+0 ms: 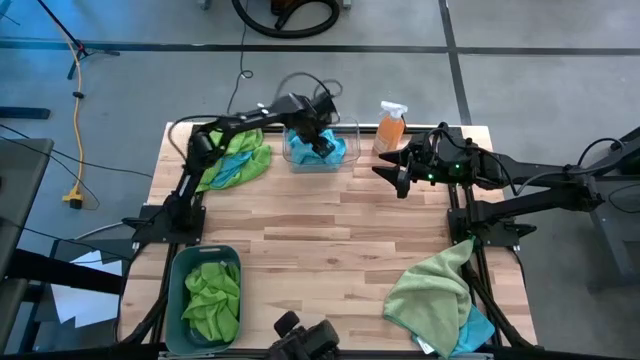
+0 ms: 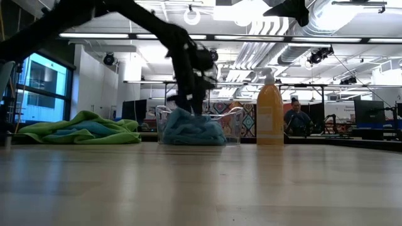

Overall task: Sort microfiber towel by color & place in baskets
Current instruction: Put the blue microfiber towel into the transparent bin, then put the light green microfiber towel into the blue bin

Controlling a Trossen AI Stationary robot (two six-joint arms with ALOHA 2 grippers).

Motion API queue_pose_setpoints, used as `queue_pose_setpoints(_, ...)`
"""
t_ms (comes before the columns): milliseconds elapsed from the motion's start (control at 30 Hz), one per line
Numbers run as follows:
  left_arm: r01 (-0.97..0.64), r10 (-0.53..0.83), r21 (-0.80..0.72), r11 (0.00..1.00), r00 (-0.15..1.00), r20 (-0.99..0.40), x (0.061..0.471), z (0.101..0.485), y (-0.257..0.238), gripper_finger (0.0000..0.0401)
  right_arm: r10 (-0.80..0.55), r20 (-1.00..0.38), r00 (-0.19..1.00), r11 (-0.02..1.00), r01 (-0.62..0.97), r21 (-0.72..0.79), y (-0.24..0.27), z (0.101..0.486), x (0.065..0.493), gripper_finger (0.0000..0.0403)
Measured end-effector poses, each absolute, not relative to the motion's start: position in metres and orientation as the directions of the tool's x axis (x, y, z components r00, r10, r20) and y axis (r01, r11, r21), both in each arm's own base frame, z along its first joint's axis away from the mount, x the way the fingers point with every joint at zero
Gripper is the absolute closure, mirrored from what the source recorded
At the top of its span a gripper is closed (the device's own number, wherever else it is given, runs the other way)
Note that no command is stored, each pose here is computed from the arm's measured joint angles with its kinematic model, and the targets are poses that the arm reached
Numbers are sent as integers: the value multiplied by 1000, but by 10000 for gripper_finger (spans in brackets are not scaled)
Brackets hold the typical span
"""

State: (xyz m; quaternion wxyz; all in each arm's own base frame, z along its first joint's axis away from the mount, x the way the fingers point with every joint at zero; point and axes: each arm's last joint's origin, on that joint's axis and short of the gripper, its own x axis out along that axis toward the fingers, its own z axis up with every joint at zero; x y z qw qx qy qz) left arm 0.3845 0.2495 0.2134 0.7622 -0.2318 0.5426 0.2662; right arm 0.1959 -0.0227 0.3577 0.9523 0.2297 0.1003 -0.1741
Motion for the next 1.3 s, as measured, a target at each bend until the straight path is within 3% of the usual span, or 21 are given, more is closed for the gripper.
queue_pose_setpoints(333, -661, 353, -100, 743, 515, -781, 336, 340, 239, 222, -290, -233, 928, 843, 363, 398, -23, 361, 197, 144)
queue_pose_setpoints(600, -555, 344, -213, 804, 726, -596, 295, 408, 191, 222, -343, -153, 927, 838, 375, 397, -35, 369, 197, 144)
queue_pose_setpoints(767, -472, 338, -287, 834, 846, -412, 273, 400, 147, 222, -269, -167, 949, 855, 315, 413, -39, 368, 198, 144)
queue_pose_setpoints(1000, -278, 225, -417, 866, 959, -172, 242, 344, 83, 222, 26, -319, 947, 860, 141, 491, -31, 352, 197, 144)
queue_pose_setpoints(1133, -220, 222, -463, 859, 974, -50, 225, 331, 63, 222, 209, -507, 837, 798, 154, 583, -20, 332, 188, 144)
queue_pose_setpoints(1300, -236, 270, -439, 867, 963, 14, 211, 339, 56, 222, 337, -705, 624, 774, 243, 585, 8, 312, 171, 144)
